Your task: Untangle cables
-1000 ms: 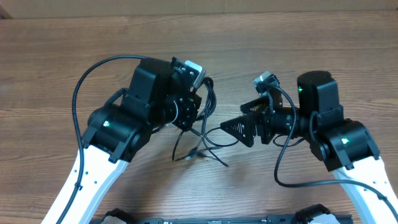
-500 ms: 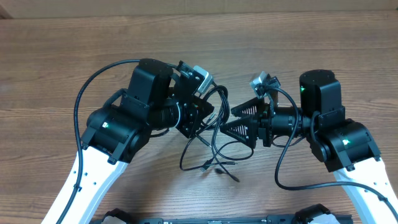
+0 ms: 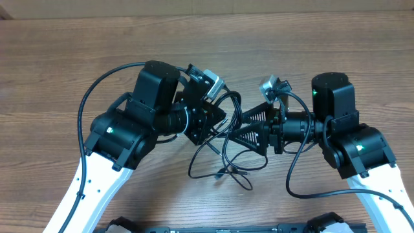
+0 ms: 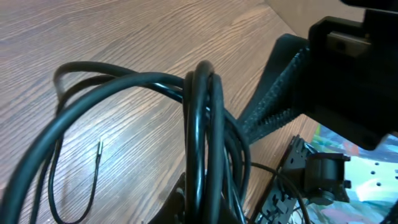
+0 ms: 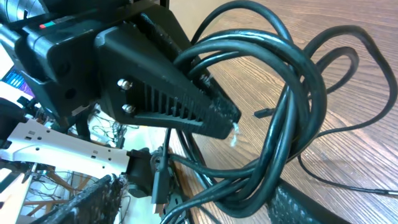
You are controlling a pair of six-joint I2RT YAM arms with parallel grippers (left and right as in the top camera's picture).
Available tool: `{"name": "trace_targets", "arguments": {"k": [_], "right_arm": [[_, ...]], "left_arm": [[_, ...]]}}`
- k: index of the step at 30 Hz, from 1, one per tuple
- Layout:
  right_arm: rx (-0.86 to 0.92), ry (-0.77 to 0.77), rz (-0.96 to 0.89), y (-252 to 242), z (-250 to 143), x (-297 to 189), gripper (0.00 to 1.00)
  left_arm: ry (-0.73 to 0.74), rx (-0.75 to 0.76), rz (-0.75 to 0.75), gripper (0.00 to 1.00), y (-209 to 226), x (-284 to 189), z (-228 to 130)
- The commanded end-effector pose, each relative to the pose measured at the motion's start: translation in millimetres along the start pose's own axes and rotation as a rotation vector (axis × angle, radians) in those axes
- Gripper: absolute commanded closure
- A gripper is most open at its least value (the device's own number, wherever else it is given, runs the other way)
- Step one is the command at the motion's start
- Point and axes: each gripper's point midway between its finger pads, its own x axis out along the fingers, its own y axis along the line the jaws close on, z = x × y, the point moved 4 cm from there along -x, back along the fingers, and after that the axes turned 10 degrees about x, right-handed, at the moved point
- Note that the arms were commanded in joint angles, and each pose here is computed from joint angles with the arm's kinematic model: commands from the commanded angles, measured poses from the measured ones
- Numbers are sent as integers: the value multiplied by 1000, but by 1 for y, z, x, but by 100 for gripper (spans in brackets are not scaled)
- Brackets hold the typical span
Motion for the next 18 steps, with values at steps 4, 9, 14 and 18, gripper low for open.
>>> {"name": "trace_targets", "arguments": {"k": [4,9,14,18], "right_arm": [[-85,-15,87,20,7,-5,31],[-96,-21,105,23,9,-6,31],[-109,-24,119,25,10,-6,31],[-131,-32,138,28,12,-6,31]], "left_arm": [[-43,-11,39,96,2,-8,9],[-68,-18,14,96,-1,-8,14],[-67,-22,27,96,1,-8,14],[-67,-28,20,96,0,-7,14]]}}
